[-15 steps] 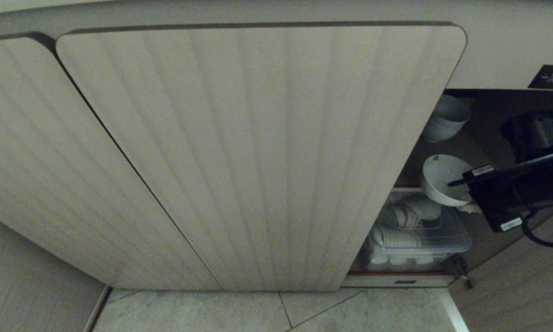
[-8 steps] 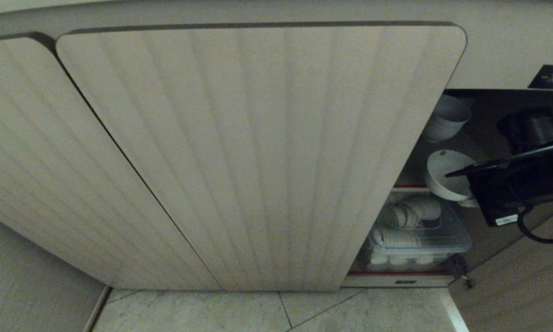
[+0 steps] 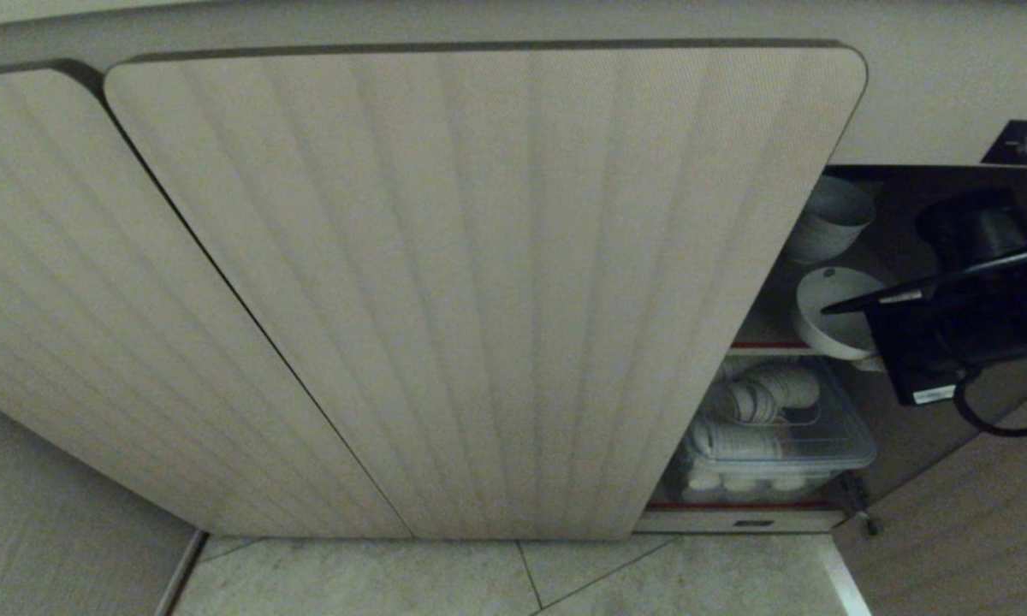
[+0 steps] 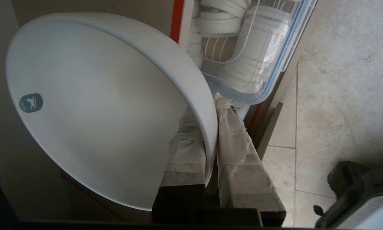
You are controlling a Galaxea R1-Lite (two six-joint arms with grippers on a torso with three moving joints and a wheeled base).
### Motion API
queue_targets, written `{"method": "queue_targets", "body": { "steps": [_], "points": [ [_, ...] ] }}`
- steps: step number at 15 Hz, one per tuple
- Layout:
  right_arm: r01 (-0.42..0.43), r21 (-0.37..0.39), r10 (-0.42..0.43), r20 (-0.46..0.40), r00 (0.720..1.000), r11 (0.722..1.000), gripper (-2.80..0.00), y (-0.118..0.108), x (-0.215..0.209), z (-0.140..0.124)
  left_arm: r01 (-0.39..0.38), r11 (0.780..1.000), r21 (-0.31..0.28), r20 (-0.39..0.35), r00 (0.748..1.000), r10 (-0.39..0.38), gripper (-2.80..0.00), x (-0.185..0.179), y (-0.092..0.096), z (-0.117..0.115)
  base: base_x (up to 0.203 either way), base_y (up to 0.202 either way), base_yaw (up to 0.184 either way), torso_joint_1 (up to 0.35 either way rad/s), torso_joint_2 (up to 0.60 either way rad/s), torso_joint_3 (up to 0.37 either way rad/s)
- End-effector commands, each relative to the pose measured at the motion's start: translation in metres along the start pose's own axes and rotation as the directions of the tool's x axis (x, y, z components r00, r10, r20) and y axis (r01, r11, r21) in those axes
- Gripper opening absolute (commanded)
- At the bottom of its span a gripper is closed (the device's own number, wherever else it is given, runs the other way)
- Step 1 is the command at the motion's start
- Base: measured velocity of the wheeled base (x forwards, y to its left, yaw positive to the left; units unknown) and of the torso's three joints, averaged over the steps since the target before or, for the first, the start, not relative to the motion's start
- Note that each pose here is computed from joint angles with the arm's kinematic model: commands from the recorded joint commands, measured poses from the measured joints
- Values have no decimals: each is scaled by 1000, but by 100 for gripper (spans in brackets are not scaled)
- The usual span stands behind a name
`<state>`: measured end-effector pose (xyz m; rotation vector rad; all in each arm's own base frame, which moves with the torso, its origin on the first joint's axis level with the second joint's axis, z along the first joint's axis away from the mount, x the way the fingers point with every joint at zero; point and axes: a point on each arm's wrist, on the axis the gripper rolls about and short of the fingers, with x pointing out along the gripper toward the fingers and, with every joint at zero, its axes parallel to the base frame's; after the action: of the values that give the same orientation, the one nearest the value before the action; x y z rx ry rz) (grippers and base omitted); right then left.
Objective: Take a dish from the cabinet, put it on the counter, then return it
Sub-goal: Put it back into the cabinet
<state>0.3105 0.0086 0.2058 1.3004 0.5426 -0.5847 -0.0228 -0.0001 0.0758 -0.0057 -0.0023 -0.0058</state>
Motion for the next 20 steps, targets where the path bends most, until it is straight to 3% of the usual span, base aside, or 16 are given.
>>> {"method": "queue_targets", "body": {
  "steps": [1,17,20],
  "points": [
    [2,16,-2,2,1000,1000,-280,2,3,0,0,1000,0,1,1000,0,-280,0,0,0,0,0,0,0,0,0],
    [-31,21,31,12,999,999,-280,16,20,0,0,1000,0,1,1000,0,-280,0,0,0,0,0,0,0,0,0],
    [-51,13,52,-32,998,999,-280,17,23,-1,0,1000,0,1,1000,0,-280,0,0,0,0,0,0,0,0,0]
  ]
}}
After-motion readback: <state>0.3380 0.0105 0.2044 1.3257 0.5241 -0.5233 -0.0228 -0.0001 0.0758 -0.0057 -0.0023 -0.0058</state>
